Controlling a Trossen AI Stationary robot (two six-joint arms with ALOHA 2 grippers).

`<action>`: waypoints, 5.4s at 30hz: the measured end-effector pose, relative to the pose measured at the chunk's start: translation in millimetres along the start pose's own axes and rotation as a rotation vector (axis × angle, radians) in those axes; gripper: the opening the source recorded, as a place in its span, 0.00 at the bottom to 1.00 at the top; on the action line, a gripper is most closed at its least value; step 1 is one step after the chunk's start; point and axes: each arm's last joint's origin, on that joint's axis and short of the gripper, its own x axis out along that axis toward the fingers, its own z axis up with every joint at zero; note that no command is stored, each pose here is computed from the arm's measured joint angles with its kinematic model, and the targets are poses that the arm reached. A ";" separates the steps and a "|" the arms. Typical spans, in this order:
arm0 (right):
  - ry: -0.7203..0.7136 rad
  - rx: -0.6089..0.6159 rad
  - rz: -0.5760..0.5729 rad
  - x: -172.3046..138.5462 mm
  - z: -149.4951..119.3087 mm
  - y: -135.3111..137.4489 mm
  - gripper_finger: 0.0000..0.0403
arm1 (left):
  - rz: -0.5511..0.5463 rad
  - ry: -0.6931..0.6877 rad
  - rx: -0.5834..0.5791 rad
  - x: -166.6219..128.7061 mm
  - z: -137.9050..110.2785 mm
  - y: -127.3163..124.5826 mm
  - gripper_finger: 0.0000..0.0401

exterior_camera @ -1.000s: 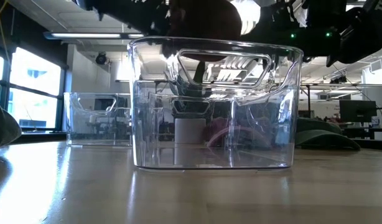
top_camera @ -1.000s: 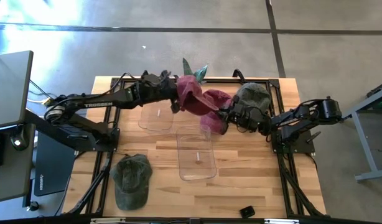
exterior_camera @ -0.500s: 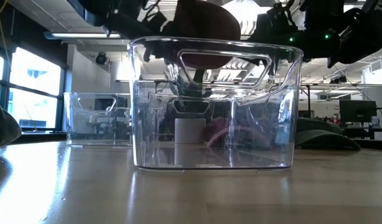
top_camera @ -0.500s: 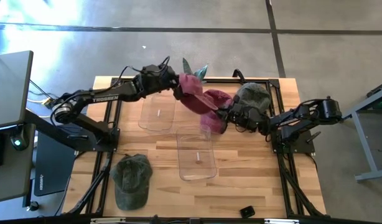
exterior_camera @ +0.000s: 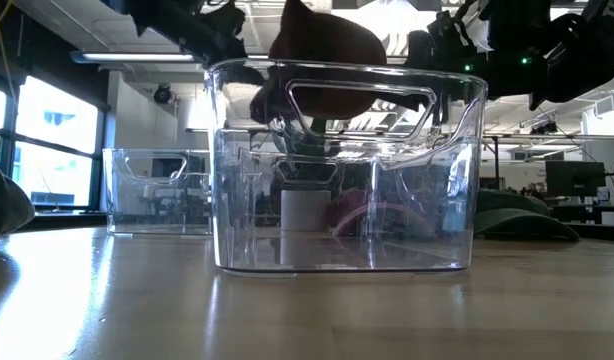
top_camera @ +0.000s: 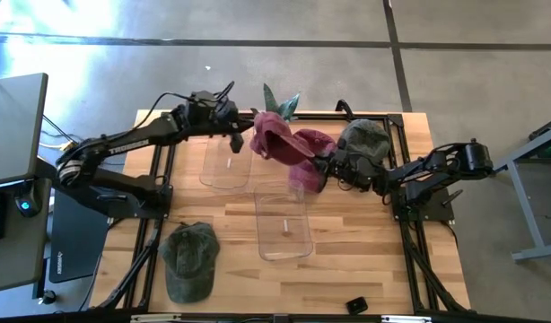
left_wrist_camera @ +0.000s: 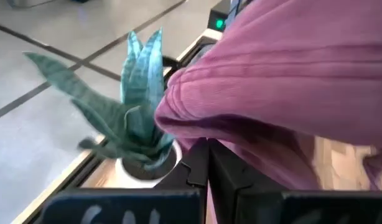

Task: Pick & Place hat
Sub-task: Put the bottom red cap into the bottom transparent bin

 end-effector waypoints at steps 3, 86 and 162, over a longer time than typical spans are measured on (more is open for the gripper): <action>0.012 -0.005 -0.011 0.1 -1.2 -0.5 0.02 | -0.017 0.050 0.066 -10.5 -3.4 -7.5 0.00; 0.048 -0.091 0.232 1.3 -3.1 7.5 0.04 | -0.035 0.008 0.459 -19.4 5.6 -4.4 0.62; 0.231 -0.240 0.844 125.9 104.7 4.0 0.66 | -0.786 -0.793 1.305 7.4 8.1 -102.5 0.00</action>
